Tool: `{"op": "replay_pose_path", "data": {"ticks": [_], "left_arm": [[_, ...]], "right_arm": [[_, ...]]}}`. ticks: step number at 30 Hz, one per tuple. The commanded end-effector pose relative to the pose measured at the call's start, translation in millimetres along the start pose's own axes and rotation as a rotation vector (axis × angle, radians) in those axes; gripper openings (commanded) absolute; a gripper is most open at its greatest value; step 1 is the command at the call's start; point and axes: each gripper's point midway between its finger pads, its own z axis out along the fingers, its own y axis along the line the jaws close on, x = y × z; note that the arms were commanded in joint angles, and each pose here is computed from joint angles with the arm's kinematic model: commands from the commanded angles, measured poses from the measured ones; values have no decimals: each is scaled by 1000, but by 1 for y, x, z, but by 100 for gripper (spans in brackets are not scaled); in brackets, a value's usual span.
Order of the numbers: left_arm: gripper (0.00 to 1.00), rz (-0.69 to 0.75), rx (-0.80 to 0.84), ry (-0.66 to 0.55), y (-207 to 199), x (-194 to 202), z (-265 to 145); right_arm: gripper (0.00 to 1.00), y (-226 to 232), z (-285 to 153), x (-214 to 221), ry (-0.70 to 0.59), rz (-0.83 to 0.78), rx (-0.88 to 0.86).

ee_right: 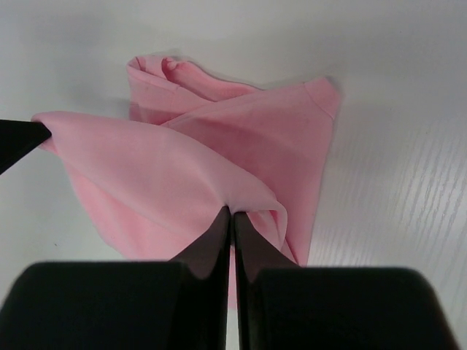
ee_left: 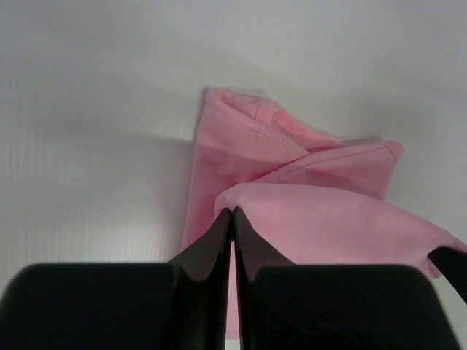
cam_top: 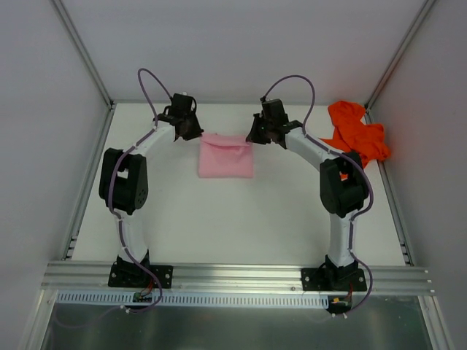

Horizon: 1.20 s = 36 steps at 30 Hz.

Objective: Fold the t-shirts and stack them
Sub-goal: Fold the long partially folded tshirt into a neat square

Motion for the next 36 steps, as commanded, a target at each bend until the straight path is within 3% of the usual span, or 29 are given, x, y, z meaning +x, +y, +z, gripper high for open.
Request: {"op": "replay_pose_path", "data": {"ticks": [1,5,7,8,9,12,15,18,21,23,24,25,27,28,36], "left_arm": [[0,10,31,-50,-6,-31,4],[2,27,71,-16,-16,-32,20],[9,36,64,-13,-15,-34,23],[28,38,65,-20,-16,-38,24],[37,40,57,-13,-15,-38,23],[72,48,63,-33,-15,-49,17],[84,76,91,-90,-23,-73,-4],[84,120,113,-132,-34,-94,-34],[82,128,163,-138,-43,-95,-63],[65,118,180,-119,-42,-84,-72],[55,108,197,-109,-42,-78,-73],[32,96,213,-71,-40,-62,-70],[13,78,260,-42,-43,-50,-61],[0,68,258,-14,-40,-41,-53],[0,8,238,115,-29,-8,12]], "right_arm": [[1,6,3,-27,-61,-30,-26],[3,0,10,-34,-69,-16,-14],[15,0,12,-38,-70,-20,-14],[24,0,12,-41,-65,-15,-17],[50,3,12,-45,-57,-18,-22],[82,8,5,-54,-44,-57,-27],[84,19,-16,-80,-110,-108,-27],[82,36,-45,-99,-162,-139,-63],[70,53,-62,-92,-133,-134,-140],[52,51,-60,-71,-78,-112,-163],[31,51,-58,-65,-76,-100,-171],[20,47,-54,-57,-63,-87,-165],[1,37,-40,-33,-10,-46,-163],[1,35,-34,-26,7,-34,-165],[3,5,22,-6,90,-12,-70]]}}
